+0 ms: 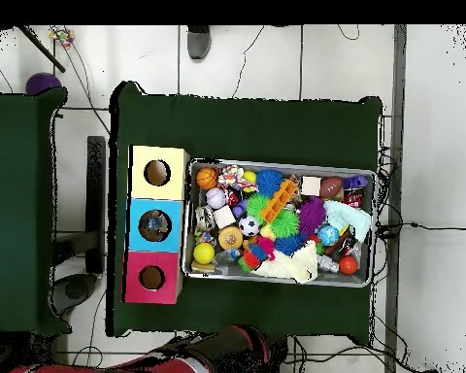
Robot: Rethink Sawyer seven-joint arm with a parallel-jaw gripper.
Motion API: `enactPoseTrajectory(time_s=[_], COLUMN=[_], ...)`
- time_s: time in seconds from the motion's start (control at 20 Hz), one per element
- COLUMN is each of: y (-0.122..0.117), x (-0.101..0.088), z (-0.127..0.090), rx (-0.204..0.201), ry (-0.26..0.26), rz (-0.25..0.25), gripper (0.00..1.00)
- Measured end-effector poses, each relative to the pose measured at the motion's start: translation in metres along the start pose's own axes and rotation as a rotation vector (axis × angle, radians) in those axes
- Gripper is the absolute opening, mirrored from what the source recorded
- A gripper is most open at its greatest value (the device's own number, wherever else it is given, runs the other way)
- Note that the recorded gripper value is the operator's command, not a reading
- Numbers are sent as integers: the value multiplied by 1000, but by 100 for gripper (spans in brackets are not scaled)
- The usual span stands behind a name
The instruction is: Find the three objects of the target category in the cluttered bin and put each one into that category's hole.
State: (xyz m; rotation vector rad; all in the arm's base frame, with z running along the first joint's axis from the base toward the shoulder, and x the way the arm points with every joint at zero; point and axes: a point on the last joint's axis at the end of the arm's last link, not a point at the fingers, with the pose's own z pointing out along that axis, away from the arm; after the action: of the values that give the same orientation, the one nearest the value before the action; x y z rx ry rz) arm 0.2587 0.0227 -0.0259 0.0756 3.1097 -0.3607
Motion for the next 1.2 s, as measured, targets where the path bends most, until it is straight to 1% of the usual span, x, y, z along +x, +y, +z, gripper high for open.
enactPoseTrajectory(time_s=[0.05,0.15,0.25,0.3,0.35,0.5,0.6,0.75,0.8,0.85,1.0,1.2], y=[4,21,29,39,42,55,66,71,73,73,69,64], x=[-1,-6,-9,-13,-16,-28,-41,-52,-65,-68,-87,-101], z=[0,1,1,-1,-2,-9,-20,-31,-46,-49,-69,-83], rx=[-6,-31,-41,-53,-59,-92,-126,-147,-161,-163,-166,-167], ry=[0,-9,-18,-32,-39,-69,-93,-106,-116,-118,-127,-142], rz=[0,3,8,14,16,22,40,66,98,105,154,179], gripper=[100,100,100,100,100,100,100,100,100,100,100,100])
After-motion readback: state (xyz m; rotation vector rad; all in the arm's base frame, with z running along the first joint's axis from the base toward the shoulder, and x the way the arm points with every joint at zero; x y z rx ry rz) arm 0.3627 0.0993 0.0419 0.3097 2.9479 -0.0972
